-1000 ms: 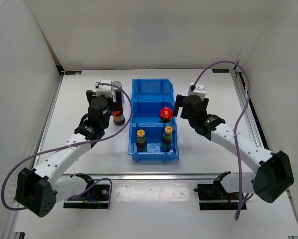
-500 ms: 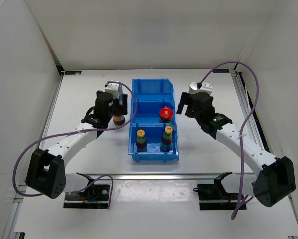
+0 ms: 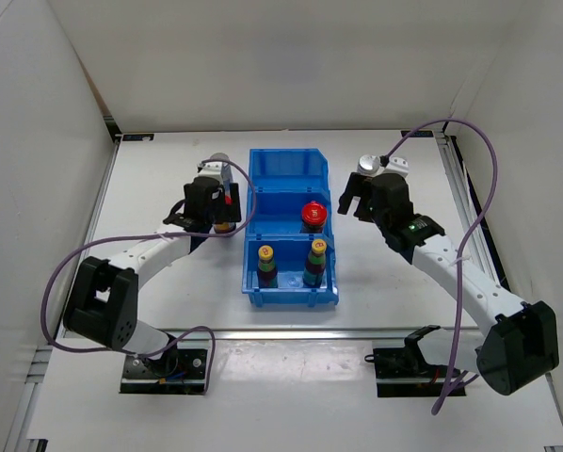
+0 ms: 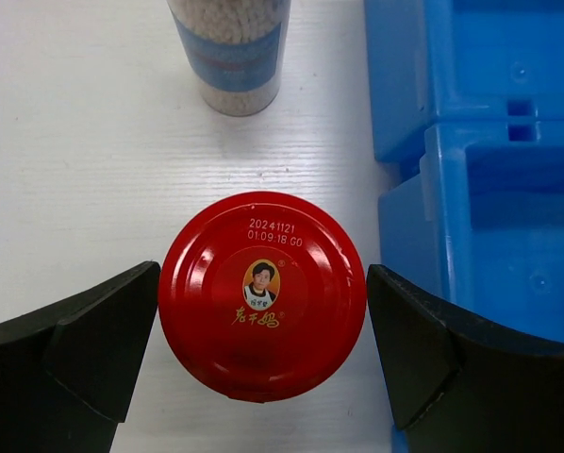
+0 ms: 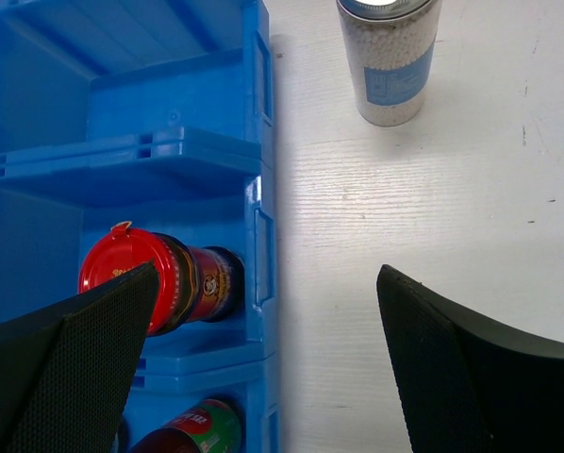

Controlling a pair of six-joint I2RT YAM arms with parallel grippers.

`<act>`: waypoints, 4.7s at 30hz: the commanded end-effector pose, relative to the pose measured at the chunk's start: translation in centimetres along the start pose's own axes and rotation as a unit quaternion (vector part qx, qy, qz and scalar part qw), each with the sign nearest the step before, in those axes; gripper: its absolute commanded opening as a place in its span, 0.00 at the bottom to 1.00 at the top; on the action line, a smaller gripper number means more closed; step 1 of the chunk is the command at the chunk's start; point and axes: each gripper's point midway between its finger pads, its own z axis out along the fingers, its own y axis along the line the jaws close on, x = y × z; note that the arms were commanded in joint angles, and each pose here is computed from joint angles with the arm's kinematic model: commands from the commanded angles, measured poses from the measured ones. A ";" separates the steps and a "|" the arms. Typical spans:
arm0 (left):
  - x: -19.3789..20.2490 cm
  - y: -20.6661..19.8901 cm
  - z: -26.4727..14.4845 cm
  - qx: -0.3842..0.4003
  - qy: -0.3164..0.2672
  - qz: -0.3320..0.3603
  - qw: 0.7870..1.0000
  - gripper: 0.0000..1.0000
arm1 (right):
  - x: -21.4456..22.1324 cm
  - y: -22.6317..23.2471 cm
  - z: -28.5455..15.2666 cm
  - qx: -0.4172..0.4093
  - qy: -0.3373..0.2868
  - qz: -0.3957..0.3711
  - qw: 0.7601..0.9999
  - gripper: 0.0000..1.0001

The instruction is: Organize the condiment bottles

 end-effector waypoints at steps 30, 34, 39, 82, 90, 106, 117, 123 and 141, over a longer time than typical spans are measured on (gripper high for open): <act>-18.3 -11.1 -11.2 0.207 -0.227 0.054 0.950 0.11 | -0.4 0.5 0.1 -0.018 -0.004 0.015 1.000 0.99; -13.9 -13.9 -8.9 0.264 -0.167 0.079 0.947 0.11 | -0.4 0.5 0.1 -0.018 -0.004 0.019 1.000 0.99; -10.3 -14.1 -6.3 0.252 -0.116 0.089 0.957 0.11 | -0.1 0.5 0.3 -0.016 0.000 0.018 1.000 0.99; -4.0 2.6 -14.1 -0.025 -0.312 0.117 0.943 1.00 | -9.4 -0.7 8.3 0.084 0.077 -0.102 0.988 0.99; -3.9 1.9 -13.8 -0.016 -0.317 0.103 0.943 1.00 | -9.7 -1.8 12.3 0.115 0.110 -0.102 0.982 0.99; -4.5 1.3 -14.6 0.001 -0.338 0.101 0.936 1.00 | -5.2 -5.8 16.2 0.162 0.165 -0.083 0.969 0.99; -4.4 1.2 -14.4 0.001 -0.334 0.103 0.937 1.00 | -9.3 -5.7 13.9 0.167 0.114 -0.080 0.976 0.25; -4.4 1.2 -14.4 0.001 -0.334 0.103 0.937 1.00 | -16.3 1.9 8.3 0.051 0.004 -0.108 0.993 0.24; -3.6 0.9 -13.8 0.006 -0.323 0.107 0.940 1.00 | -9.6 13.1 14.5 -0.071 0.084 -0.186 0.976 0.29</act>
